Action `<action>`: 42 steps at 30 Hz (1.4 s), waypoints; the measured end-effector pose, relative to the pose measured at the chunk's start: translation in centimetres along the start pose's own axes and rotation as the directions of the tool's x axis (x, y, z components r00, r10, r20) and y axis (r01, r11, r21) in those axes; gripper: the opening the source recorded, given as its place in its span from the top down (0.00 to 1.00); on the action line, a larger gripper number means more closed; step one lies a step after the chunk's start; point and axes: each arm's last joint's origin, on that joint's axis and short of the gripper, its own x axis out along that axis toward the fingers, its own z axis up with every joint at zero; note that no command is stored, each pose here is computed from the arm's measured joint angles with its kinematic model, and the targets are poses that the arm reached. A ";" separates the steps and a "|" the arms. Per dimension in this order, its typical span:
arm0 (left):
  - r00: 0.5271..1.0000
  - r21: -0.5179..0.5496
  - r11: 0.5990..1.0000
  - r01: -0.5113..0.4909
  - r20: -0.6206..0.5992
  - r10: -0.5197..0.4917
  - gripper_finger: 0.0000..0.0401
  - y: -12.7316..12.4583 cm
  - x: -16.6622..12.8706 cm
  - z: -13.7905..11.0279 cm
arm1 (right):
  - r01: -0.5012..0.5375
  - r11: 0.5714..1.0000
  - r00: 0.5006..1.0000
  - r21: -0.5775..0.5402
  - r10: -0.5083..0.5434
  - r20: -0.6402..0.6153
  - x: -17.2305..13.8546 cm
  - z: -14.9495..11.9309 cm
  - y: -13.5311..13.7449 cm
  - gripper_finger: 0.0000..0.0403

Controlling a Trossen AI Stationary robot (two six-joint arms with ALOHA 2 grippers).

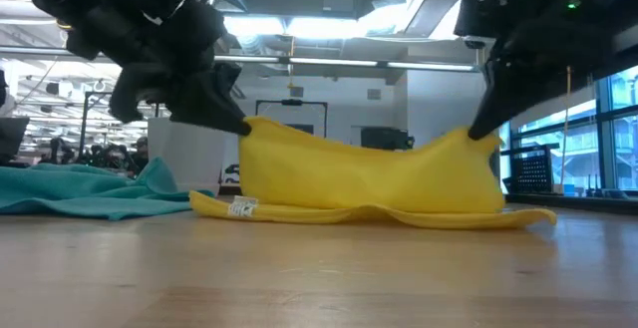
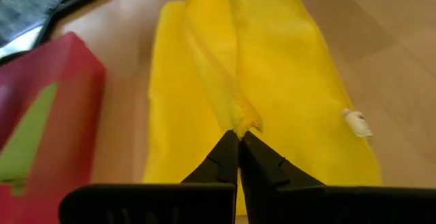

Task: Fold microfiber towels
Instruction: Fold the yellow microfiber towel

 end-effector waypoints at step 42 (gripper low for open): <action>0.979 -0.047 0.978 0.204 -0.011 -0.205 0.88 -3.7 -0.1 0.3 | -0.269 0.961 0.963 -0.063 0.266 -0.051 1.0 -1.7 5.5 0.76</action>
